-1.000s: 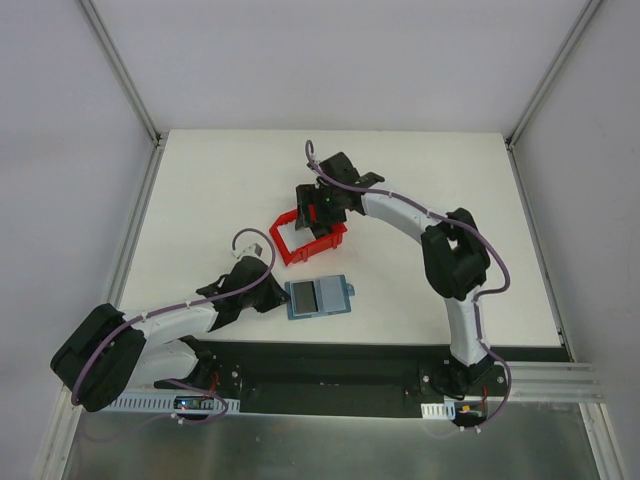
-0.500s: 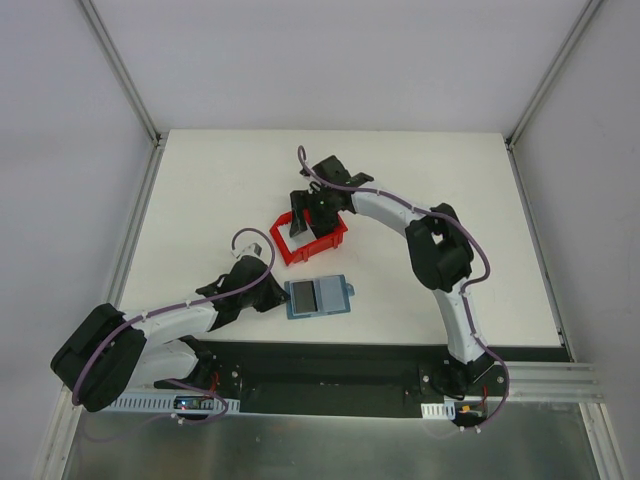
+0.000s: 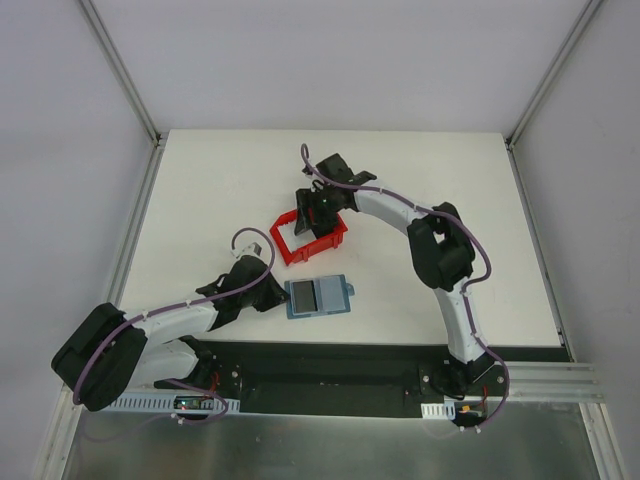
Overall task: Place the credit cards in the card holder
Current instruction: Pick up the credit card from the storage box, then turn over the card slot in the card holder.
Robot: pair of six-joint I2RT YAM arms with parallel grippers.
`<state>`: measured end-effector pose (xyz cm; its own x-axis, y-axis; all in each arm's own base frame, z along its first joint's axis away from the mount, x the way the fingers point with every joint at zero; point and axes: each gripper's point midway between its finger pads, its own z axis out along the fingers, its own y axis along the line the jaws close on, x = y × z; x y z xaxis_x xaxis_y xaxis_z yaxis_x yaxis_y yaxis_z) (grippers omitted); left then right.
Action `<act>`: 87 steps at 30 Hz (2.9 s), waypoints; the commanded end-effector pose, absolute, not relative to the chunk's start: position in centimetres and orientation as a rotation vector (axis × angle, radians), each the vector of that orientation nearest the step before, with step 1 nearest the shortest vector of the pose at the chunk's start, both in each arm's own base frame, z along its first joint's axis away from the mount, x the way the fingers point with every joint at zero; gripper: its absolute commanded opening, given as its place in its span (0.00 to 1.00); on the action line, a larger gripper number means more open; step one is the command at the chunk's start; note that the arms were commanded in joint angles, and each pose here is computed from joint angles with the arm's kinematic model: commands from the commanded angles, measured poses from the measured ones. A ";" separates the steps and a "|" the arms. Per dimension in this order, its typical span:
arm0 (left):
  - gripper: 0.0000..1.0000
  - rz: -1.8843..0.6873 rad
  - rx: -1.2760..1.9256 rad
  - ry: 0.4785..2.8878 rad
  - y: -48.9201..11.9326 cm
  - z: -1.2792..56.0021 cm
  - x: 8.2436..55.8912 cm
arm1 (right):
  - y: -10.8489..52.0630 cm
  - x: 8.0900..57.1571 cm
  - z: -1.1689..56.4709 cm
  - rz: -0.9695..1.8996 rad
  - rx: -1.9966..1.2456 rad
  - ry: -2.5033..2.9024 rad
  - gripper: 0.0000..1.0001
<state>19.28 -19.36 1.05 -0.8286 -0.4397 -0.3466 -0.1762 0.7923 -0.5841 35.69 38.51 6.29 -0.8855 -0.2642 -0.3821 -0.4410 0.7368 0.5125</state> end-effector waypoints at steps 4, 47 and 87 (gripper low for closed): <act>0.00 -0.570 -0.442 2.622 -16.7 -1.8 17.4 | 38.8 35.9 10.7 0.970 -0.567 2.550 0.57; 0.00 -0.583 -0.433 2.632 -17.1 -1.8 17.5 | 33.0 37.9 19.1 0.631 -0.524 2.268 0.00; 0.00 -0.624 -0.416 2.652 -17.9 -1.5 17.4 | 22.0 25.9 4.7 0.318 -0.423 2.566 0.08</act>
